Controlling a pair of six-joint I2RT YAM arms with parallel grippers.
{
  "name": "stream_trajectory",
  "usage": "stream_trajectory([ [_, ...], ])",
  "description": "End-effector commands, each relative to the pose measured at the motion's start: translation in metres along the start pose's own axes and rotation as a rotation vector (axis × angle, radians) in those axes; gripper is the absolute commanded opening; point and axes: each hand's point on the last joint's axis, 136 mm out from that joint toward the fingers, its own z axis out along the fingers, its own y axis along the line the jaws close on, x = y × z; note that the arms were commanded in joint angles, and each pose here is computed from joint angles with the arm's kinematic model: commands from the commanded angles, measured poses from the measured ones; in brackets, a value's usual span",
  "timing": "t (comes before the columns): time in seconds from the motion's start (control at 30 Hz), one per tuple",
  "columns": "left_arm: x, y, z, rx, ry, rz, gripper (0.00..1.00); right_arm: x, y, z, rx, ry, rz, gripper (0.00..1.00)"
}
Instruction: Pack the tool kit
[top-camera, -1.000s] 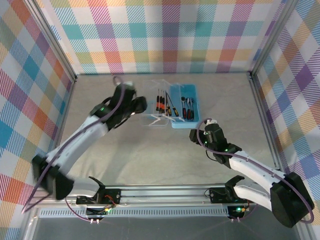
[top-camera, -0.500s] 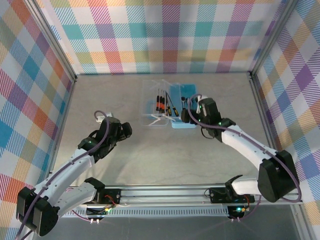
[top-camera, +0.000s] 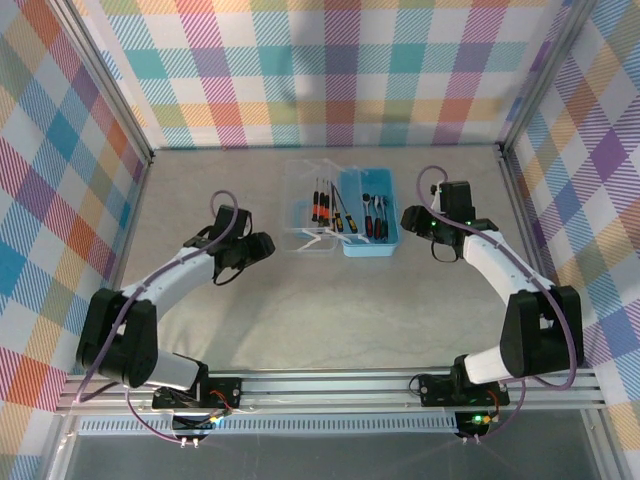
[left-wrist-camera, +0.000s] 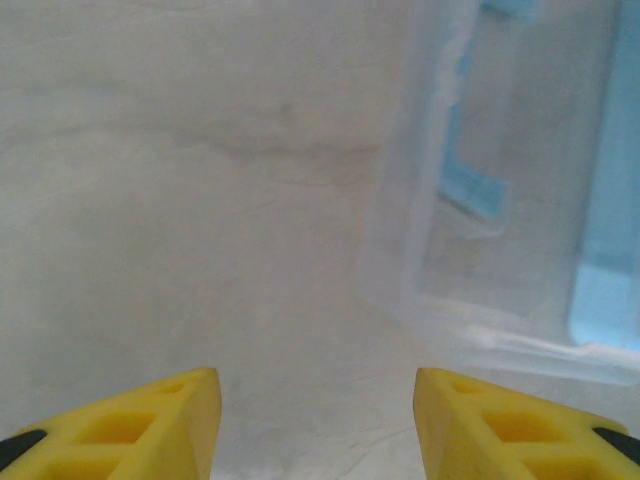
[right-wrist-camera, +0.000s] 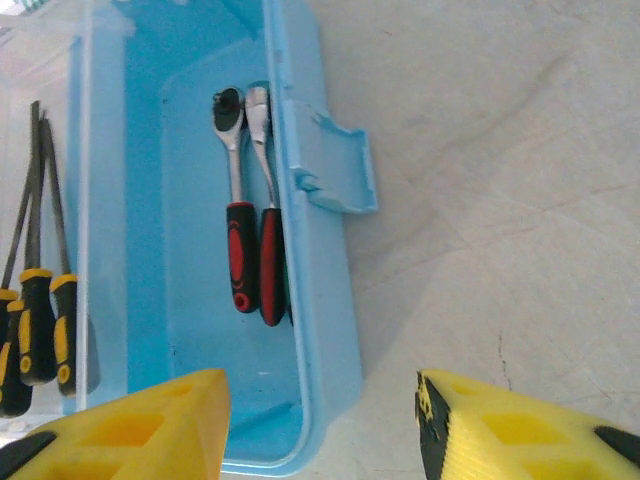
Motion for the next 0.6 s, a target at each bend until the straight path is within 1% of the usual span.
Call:
stream_trajectory([
  [0.0, -0.021, -0.025, 0.003, 0.085, -0.028, 0.038, 0.53, 0.008, 0.009, 0.000, -0.057, 0.046, 0.027, 0.52],
  [0.1, -0.025, -0.029, 0.014, 0.091, -0.011, 0.051, 0.51, 0.007, 0.005, 0.004, -0.061, 0.051, 0.046, 0.52],
  [0.13, -0.025, -0.032, 0.017, 0.107, -0.003, 0.053, 0.49, 0.007, 0.005, 0.006, -0.066, 0.058, 0.054, 0.50],
  [0.17, -0.026, -0.033, 0.021, 0.107, 0.003, 0.054, 0.46, 0.004, 0.003, 0.008, -0.070, 0.061, 0.071, 0.47],
  [0.27, -0.024, -0.025, 0.032, 0.043, 0.046, 0.059, 0.37, -0.007, 0.000, 0.011, -0.080, 0.071, 0.114, 0.41],
  [0.33, -0.022, -0.022, 0.037, 0.027, 0.063, 0.067, 0.31, -0.012, 0.001, 0.011, -0.093, 0.076, 0.124, 0.39],
  [0.47, -0.021, -0.028, 0.044, 0.060, 0.079, 0.075, 0.33, -0.016, 0.001, 0.012, -0.111, 0.076, 0.134, 0.39],
  [0.57, -0.016, -0.031, 0.055, 0.084, 0.111, 0.080, 0.33, -0.013, -0.002, 0.016, -0.106, 0.087, 0.145, 0.40],
])
